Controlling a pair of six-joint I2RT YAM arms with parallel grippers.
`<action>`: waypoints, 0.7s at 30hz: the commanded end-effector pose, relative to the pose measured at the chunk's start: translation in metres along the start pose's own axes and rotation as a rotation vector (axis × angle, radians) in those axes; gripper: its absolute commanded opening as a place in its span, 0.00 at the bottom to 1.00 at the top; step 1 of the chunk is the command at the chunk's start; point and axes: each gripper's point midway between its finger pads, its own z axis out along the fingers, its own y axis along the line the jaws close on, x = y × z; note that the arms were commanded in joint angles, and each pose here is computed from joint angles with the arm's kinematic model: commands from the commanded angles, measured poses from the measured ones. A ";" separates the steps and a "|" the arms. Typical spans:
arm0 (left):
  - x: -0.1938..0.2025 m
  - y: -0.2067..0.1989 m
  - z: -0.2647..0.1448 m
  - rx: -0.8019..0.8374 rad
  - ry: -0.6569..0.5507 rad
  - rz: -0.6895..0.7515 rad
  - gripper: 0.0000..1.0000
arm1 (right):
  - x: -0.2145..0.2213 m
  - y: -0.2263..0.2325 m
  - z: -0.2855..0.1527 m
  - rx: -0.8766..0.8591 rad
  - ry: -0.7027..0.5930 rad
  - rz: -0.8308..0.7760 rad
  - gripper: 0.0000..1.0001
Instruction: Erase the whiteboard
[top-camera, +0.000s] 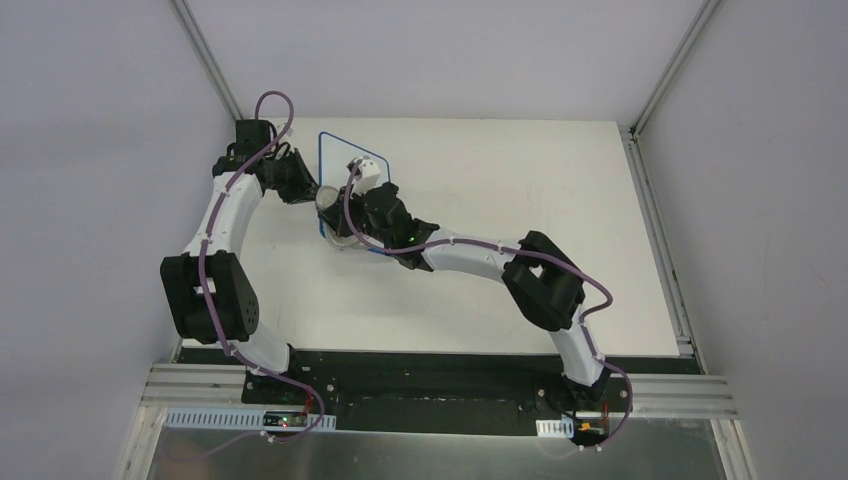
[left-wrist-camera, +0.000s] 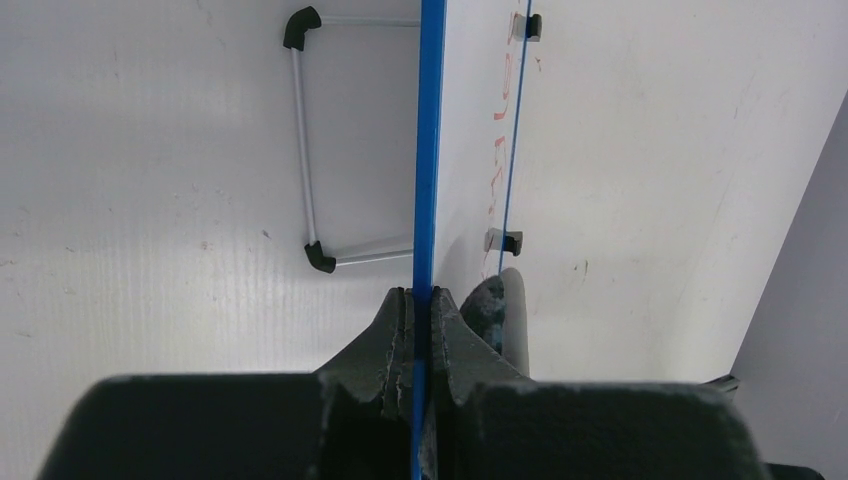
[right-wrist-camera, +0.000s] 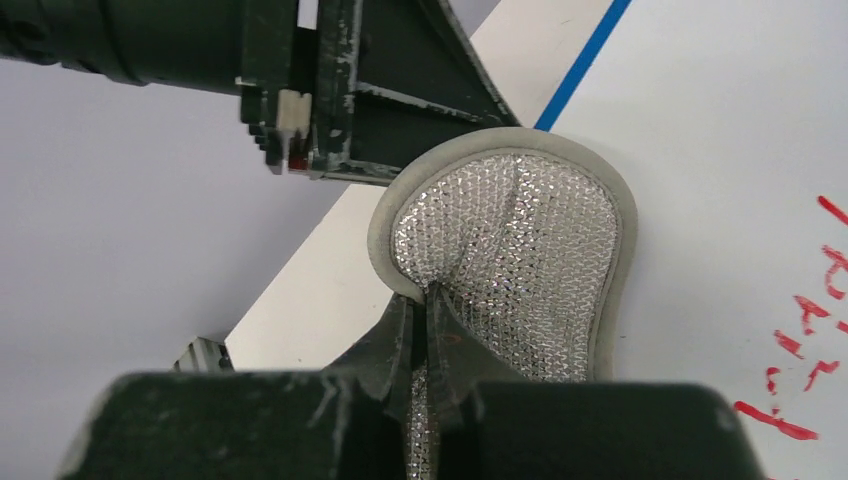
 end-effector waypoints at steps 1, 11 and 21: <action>0.013 -0.018 0.005 0.046 0.045 0.016 0.00 | 0.051 0.068 -0.007 -0.210 0.161 0.078 0.00; 0.013 -0.021 0.003 0.060 0.039 0.013 0.00 | 0.094 -0.072 -0.030 0.178 0.200 0.211 0.00; 0.013 -0.021 0.002 0.060 0.039 0.015 0.00 | 0.077 -0.003 -0.016 0.036 0.172 0.062 0.00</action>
